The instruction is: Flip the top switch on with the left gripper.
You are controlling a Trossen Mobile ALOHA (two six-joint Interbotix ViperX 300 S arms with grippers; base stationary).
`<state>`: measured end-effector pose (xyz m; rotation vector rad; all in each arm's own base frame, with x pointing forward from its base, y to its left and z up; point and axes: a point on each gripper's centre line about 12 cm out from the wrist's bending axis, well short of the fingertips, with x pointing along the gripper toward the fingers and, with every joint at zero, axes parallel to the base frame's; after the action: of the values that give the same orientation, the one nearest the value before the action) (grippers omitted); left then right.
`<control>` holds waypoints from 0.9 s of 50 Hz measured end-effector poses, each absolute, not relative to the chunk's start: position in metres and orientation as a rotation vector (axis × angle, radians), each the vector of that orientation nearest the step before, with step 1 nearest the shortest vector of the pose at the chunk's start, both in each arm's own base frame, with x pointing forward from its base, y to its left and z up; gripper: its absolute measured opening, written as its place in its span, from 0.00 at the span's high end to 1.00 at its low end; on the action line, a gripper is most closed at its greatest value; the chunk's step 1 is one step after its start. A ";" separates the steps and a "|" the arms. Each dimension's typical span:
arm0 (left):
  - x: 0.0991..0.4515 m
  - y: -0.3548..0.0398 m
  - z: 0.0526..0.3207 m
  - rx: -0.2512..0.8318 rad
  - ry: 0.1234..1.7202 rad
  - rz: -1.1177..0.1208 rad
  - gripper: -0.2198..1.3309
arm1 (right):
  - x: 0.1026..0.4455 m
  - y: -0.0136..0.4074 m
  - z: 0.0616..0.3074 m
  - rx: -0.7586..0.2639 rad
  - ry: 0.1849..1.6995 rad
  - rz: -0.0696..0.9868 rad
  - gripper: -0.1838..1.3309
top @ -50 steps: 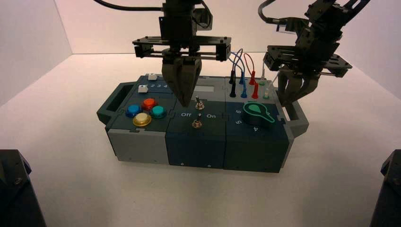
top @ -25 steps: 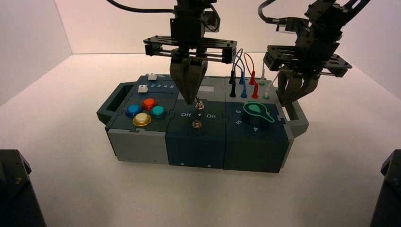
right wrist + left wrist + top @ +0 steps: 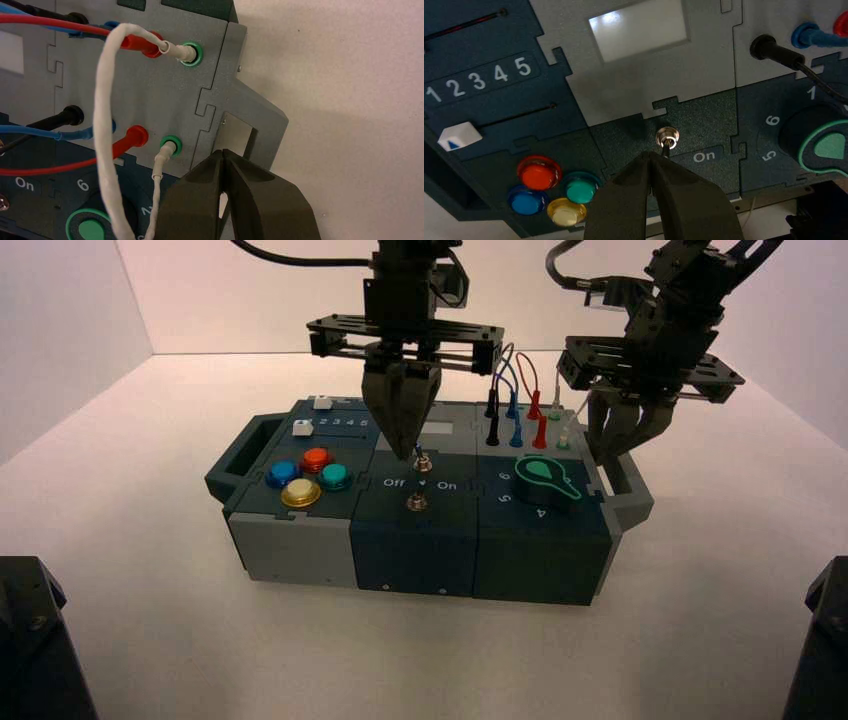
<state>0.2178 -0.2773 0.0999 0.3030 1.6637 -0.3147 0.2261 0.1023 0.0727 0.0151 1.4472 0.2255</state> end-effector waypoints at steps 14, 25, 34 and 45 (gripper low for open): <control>0.224 -0.291 0.101 0.311 1.654 -0.335 0.96 | 0.226 0.102 0.072 0.014 1.448 0.224 0.98; 0.223 -0.294 0.100 0.339 1.663 -0.343 0.96 | 0.227 0.102 0.073 0.011 1.443 0.227 0.98; 0.221 -0.291 0.100 0.369 1.625 -0.337 0.96 | 0.226 0.102 0.072 0.011 1.443 0.227 0.98; 0.213 -0.267 0.127 0.296 1.536 -0.340 0.96 | 0.227 0.102 0.073 0.010 1.440 0.228 0.98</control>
<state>0.2134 -0.2669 0.1269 0.2962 1.5362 -0.3404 0.2265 0.1021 0.0725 0.0101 1.4403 0.2280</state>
